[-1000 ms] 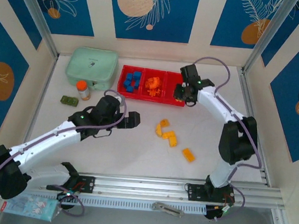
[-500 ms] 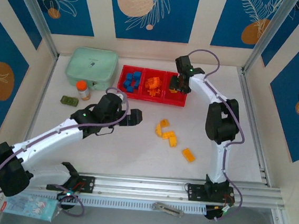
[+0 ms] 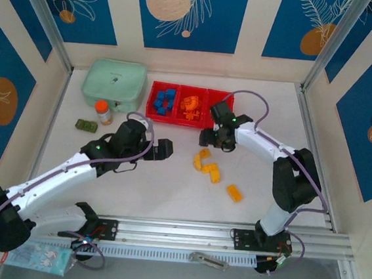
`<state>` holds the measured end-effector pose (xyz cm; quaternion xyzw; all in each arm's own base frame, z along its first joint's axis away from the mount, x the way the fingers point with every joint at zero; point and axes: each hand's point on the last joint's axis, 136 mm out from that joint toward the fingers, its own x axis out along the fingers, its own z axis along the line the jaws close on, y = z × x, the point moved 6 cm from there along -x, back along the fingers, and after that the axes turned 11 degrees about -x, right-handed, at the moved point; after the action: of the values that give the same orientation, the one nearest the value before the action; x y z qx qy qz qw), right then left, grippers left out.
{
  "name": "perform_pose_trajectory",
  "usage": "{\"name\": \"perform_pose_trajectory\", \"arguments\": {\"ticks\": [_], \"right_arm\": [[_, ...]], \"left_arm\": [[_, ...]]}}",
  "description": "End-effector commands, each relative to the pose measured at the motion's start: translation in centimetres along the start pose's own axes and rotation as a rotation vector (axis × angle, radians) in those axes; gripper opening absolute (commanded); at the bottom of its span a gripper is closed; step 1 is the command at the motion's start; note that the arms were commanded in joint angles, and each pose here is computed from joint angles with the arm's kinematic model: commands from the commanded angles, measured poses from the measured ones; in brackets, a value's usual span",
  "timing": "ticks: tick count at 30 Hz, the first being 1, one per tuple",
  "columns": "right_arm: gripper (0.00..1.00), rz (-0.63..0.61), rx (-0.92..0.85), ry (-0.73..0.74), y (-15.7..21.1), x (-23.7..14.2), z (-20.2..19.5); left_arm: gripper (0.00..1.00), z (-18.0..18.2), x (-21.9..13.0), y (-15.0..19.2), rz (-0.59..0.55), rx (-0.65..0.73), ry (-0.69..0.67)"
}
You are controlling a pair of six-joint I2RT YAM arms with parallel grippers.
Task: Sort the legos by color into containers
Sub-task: Pick up the lego from the center of the table.
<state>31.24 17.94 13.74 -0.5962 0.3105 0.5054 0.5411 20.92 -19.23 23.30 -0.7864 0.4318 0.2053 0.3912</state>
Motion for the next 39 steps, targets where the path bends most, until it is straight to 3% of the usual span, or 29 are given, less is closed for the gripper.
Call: {"name": "perform_pose_trajectory", "arguments": {"ticks": [1, 25, 36, 39], "right_arm": [[0.73, 0.022, 0.014, -0.034, 1.1, 0.9, 0.4], [0.68, 0.094, -0.014, -0.014, 0.8, 6.0, 1.6], [0.45, 0.099, 0.007, -0.010, 1.3, 5.8, 0.7], [0.43, 0.068, 0.004, -0.014, 0.7, 4.6, 0.6]], "left_arm": [[0.99, 1.2, -0.5, 0.8, 0.013, -0.026, -0.024], [0.99, 2.4, -2.3, 0.6, -0.051, -0.035, -0.068], [0.99, 2.2, -2.0, 0.6, -0.042, -0.031, -0.063], [0.99, 1.9, -1.8, 0.4, -0.043, -0.026, -0.059]]}}
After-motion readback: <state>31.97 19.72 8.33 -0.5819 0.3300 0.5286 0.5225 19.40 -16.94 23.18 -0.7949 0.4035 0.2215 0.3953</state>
